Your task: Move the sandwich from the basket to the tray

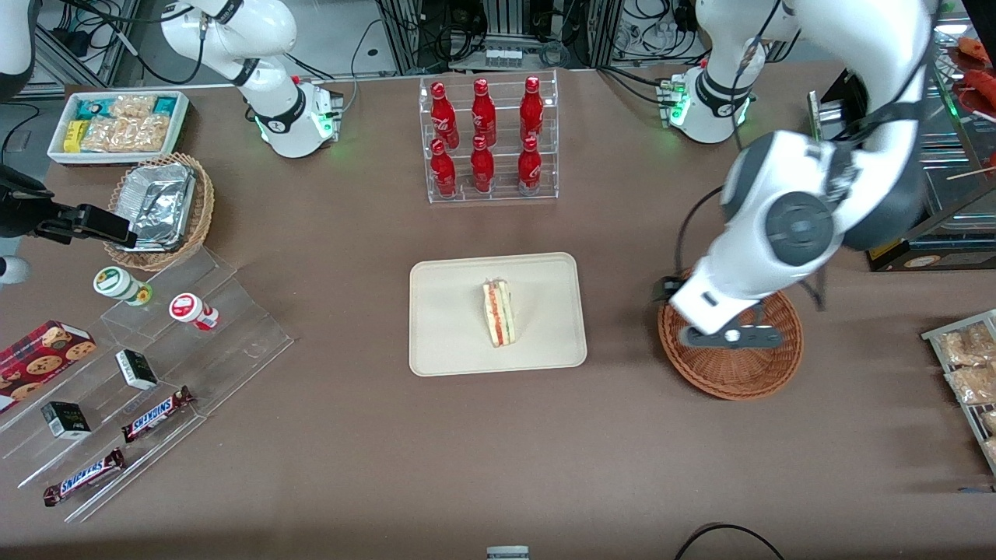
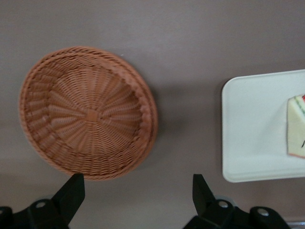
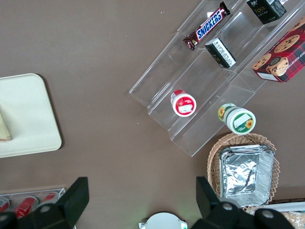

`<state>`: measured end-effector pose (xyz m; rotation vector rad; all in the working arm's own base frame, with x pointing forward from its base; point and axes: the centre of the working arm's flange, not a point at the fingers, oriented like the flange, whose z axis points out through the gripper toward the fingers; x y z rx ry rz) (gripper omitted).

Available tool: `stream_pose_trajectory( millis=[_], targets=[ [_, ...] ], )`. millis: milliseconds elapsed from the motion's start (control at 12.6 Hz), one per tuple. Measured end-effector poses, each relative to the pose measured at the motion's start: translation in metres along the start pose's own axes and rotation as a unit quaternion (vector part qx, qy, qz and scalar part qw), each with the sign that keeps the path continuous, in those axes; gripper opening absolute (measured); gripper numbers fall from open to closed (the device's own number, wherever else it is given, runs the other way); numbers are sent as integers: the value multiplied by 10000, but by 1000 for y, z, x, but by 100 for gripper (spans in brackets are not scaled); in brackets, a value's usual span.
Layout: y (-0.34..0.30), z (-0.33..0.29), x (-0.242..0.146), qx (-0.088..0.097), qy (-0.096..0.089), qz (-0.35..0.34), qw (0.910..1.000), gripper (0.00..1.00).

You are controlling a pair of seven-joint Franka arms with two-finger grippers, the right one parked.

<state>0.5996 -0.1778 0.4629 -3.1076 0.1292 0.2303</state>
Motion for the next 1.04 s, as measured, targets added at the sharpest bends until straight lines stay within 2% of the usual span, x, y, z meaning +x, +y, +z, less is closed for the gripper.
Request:
stream_pose_trajectory(
  millis=[159,319,637,1035],
  targets=[
    [-46,-19,-18,-46,-169,242,9996,100],
    [-78,-41,-37,-59,-257,424,9988,100],
    [-95,-79,-63,-28,-183,420,9989,100],
    [-108,-115,-70,-36,-23,340,9994,100]
  ],
)
